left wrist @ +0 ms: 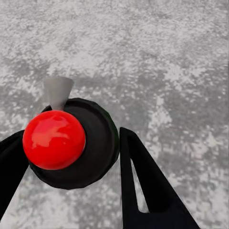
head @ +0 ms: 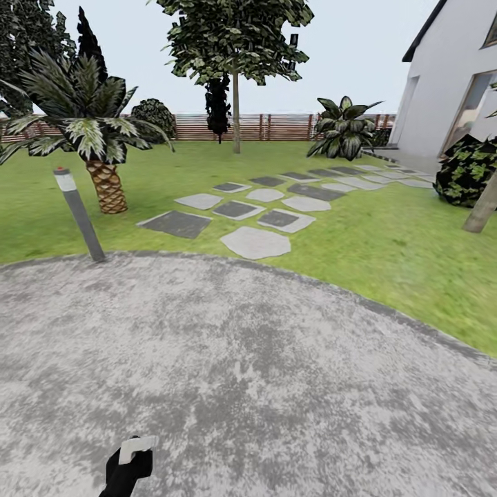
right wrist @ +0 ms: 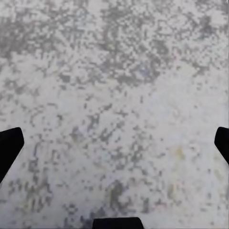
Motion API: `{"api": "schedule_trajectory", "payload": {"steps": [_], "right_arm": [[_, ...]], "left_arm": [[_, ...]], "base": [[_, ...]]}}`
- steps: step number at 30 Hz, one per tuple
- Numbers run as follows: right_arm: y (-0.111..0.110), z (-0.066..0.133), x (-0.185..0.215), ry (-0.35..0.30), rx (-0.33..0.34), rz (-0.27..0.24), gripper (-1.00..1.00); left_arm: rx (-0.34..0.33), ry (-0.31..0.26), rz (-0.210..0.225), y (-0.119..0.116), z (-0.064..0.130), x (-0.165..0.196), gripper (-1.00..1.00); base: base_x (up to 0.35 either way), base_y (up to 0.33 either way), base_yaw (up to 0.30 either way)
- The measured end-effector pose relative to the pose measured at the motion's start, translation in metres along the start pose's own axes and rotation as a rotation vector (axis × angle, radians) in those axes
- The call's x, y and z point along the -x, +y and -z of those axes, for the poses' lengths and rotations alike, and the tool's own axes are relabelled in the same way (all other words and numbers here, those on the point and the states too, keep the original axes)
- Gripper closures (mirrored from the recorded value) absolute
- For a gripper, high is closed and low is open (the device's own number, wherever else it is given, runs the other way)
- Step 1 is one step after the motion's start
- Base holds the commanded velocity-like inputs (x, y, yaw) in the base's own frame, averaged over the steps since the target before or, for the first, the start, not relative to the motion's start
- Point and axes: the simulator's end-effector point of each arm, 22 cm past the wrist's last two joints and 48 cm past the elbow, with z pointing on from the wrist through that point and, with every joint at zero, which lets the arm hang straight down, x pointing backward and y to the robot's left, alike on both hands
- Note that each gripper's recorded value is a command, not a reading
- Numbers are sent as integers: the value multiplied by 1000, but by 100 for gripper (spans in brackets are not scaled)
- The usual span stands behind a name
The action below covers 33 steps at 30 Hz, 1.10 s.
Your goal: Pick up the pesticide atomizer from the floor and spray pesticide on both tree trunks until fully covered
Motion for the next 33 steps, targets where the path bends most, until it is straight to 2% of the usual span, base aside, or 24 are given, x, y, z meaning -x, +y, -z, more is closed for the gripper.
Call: {"api": "schedule_trajectory", "payload": {"steps": [33], "right_arm": [[0,0,0,0,0,0,-100]], "left_arm": [[-3,-1,-1,0,0,1,100]], "base": [[338,0,0]]}}
